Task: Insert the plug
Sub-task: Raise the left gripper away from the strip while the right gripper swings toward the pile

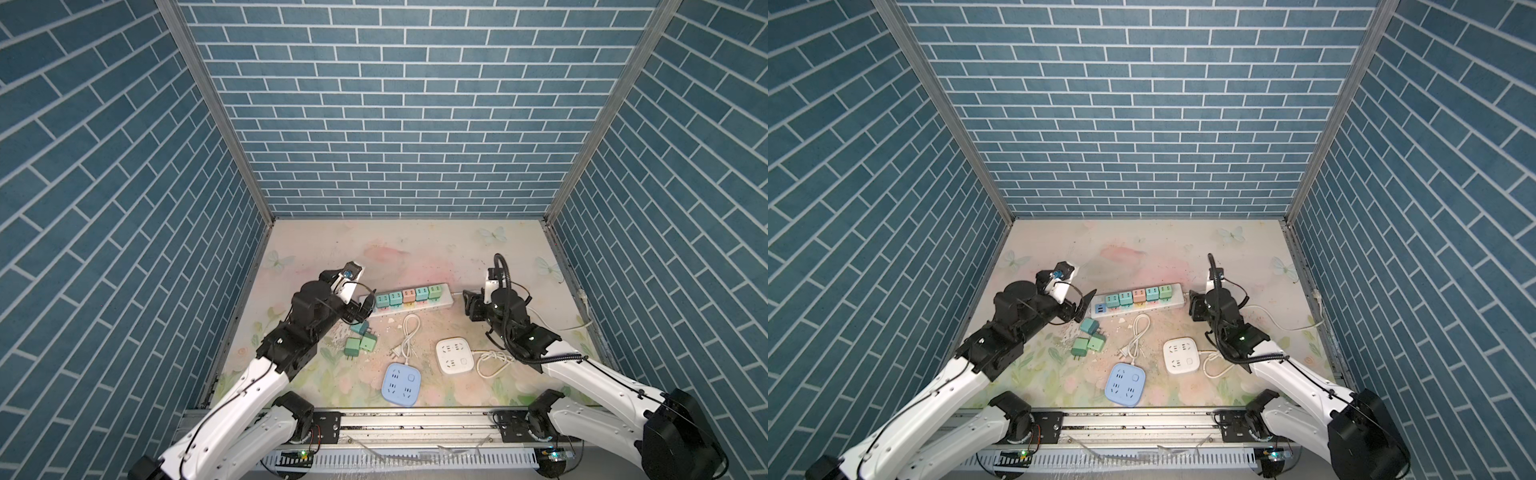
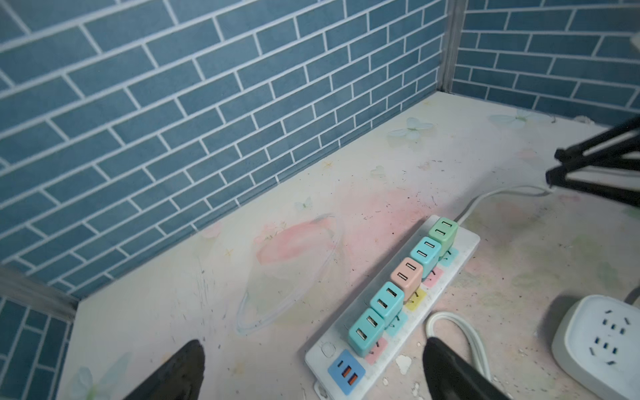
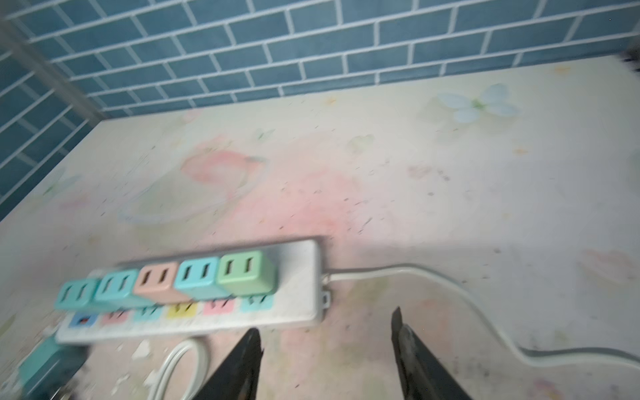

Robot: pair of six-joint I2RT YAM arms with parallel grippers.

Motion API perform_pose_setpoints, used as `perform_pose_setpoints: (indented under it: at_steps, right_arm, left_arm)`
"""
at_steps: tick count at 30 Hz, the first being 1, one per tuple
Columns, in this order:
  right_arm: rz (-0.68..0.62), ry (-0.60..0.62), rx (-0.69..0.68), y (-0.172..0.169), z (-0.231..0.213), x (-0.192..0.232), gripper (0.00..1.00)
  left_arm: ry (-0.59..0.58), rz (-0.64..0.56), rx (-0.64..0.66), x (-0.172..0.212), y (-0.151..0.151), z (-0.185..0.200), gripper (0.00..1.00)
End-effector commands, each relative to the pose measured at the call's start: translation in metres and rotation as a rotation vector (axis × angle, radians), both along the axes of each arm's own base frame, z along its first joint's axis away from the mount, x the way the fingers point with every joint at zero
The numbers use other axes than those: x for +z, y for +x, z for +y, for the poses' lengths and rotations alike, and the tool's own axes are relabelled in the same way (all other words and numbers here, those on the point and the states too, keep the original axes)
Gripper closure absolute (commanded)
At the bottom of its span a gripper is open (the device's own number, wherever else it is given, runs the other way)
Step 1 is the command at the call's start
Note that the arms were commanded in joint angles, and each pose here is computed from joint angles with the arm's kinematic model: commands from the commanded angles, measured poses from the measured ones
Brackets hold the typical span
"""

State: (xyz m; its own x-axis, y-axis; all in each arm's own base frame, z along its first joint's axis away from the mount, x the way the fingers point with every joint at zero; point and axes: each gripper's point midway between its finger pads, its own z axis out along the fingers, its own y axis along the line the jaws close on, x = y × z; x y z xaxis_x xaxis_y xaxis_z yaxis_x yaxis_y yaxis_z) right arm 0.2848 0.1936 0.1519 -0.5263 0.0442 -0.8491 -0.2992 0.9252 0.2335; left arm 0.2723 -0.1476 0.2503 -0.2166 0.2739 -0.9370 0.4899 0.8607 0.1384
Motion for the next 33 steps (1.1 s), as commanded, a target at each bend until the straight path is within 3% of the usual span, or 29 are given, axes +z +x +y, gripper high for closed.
perform_pose_setpoints:
  at_steps: [1, 5, 9, 13, 16, 20, 25, 33]
  right_arm:
    - [0.092, 0.042, 0.085, -0.022, 0.036, -0.009, 0.40]
    - [0.149, 0.053, 0.120, -0.040, 0.063, -0.017, 0.44]
    - [0.184, 0.029, 0.154, -0.060, 0.084, -0.022, 0.47]
    - [0.241, -0.020, 0.178, -0.074, 0.105, -0.036, 0.48]
    - [0.313, -0.077, 0.183, -0.082, 0.116, -0.053, 0.48]
    - [0.396, -0.085, 0.219, -0.094, 0.133, -0.073, 0.48]
    - [0.425, -0.055, 0.290, -0.110, 0.156, -0.078, 0.42]
    - [0.447, -0.136, 0.288, -0.128, 0.164, -0.093, 0.30]
  left_arm:
    - [-0.159, 0.141, 0.068, -0.030, -0.015, 0.007, 0.00]
    - [-0.215, 0.214, 0.064, -0.067, -0.023, 0.005, 0.00]
    - [-0.212, 0.289, 0.182, -0.104, -0.020, 0.019, 0.00]
    - [-0.235, 0.268, 0.218, -0.108, -0.018, 0.025, 0.01]
    - [-0.196, 0.239, 0.346, -0.102, -0.021, 0.053, 0.01]
    - [-0.150, 0.305, 0.580, -0.109, -0.039, 0.097, 0.00]
    - [-0.164, 0.316, 0.530, -0.114, -0.043, 0.090, 0.01]
    - [-0.197, 0.328, 0.507, -0.117, -0.049, 0.087, 0.01]
